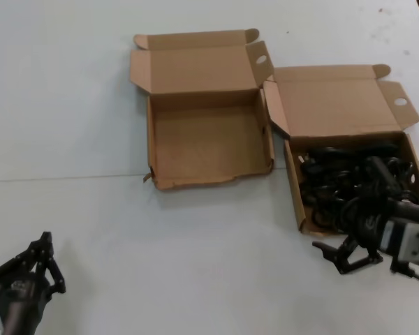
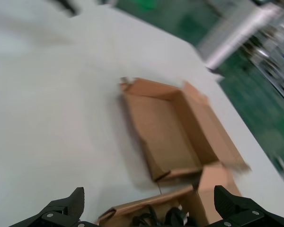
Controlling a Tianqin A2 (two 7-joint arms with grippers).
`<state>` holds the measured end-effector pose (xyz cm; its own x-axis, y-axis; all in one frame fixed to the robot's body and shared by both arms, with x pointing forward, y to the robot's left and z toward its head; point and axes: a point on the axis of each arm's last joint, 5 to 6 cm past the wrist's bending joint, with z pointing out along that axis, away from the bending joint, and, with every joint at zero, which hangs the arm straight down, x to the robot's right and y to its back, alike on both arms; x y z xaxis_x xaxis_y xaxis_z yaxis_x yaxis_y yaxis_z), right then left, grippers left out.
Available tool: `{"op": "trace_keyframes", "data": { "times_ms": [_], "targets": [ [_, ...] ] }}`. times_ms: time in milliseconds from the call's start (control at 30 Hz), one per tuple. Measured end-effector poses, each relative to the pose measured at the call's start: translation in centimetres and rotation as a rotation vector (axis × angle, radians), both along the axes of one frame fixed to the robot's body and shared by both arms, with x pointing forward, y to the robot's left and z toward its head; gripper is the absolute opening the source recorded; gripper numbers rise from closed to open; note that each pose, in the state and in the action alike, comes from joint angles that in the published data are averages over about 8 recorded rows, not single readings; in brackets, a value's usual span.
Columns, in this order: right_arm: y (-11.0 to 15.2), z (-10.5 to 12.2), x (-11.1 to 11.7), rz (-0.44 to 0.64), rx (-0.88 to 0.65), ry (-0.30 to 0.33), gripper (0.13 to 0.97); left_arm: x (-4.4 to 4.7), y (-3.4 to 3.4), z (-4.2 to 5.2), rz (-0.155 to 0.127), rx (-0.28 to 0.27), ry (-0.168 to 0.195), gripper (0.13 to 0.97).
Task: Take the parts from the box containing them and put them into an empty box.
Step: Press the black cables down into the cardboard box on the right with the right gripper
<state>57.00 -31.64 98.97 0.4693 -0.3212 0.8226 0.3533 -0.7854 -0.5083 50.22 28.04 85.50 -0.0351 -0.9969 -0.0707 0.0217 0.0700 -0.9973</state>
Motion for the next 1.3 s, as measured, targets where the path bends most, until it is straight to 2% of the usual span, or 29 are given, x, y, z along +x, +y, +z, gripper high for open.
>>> {"op": "trace_keyframes", "data": {
  "times_ms": [233, 467, 967, 1300],
  "targets": [
    [-0.1, 1.4, 1.7, 0.106, -0.294, -0.075, 0.966, 0.00, 0.00, 0.00, 0.000, 0.000, 0.000, 0.157],
    [-0.2, 2.6, 2.8, 0.129, -0.392, -0.093, 0.966, 0.00, 0.00, 0.00, 0.000, 0.000, 0.000, 0.156],
    [-0.6, 4.7, 4.9, 0.142, -0.540, -0.074, 0.966, 0.00, 0.00, 0.00, 0.000, 0.000, 0.000, 0.156],
    [-0.7, 5.7, 5.2, 0.093, -0.672, -0.022, 0.966, 0.00, 0.00, 0.00, 0.000, 0.000, 0.000, 0.156]
  ]
}}
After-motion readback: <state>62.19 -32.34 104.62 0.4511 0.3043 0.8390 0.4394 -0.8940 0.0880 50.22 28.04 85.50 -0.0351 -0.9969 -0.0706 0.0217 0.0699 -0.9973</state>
